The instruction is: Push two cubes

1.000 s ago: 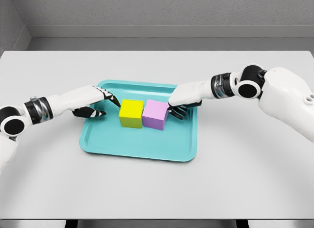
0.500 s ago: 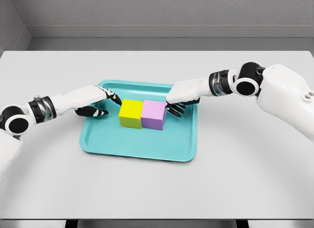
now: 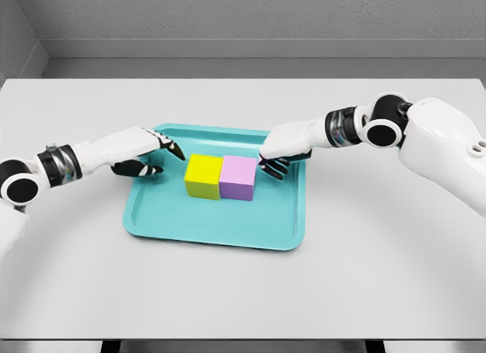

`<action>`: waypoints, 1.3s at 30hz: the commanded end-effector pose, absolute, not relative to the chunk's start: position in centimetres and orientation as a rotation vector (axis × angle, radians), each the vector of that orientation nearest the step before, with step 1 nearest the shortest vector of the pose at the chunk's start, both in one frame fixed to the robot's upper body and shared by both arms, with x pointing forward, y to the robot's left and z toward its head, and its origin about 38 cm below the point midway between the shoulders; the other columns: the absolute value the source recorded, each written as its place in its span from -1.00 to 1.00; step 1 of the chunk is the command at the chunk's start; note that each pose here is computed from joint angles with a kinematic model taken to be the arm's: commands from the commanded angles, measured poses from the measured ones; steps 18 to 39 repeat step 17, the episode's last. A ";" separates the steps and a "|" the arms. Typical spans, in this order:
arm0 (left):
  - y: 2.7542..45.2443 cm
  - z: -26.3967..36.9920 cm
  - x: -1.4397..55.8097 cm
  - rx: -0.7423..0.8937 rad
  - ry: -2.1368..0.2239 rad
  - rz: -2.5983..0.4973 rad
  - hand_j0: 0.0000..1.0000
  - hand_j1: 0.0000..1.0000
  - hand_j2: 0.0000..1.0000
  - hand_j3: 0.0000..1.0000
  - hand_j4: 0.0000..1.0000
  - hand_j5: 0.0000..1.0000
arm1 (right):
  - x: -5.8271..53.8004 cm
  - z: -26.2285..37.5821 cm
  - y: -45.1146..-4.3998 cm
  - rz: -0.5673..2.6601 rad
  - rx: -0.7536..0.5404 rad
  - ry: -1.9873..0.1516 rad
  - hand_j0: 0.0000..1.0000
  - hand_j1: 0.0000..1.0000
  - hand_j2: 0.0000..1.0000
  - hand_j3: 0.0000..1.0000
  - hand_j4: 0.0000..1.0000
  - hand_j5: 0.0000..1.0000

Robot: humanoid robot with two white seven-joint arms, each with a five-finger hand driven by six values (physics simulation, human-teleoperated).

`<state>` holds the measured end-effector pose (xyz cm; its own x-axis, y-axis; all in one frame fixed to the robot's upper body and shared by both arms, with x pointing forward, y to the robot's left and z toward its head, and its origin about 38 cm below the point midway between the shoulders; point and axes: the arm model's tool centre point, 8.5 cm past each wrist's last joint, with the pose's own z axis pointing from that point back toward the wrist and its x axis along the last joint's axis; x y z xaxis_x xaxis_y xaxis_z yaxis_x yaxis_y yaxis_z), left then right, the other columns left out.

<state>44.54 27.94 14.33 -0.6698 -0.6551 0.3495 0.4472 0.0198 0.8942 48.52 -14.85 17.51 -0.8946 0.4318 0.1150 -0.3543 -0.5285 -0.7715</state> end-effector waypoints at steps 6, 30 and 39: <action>30.9 18.3 43.6 0.241 -1.575 -1.736 0.91 0.91 0.91 0.91 0.91 0.91 | 48.8 18.2 -17.4 2.386 -0.167 -1.167 -0.71 -0.71 -0.71 -0.71 -0.71 -0.71; 37.6 19.8 42.1 0.329 -1.459 -1.723 1.00 1.00 1.00 1.00 1.00 1.00 | 49.8 25.2 -33.0 2.182 -0.461 -1.111 1.00 1.00 1.00 1.00 1.00 1.00; 37.6 19.8 42.1 0.329 -1.459 -1.723 1.00 1.00 1.00 1.00 1.00 1.00 | 49.8 25.2 -33.0 2.182 -0.461 -1.111 1.00 1.00 1.00 1.00 1.00 1.00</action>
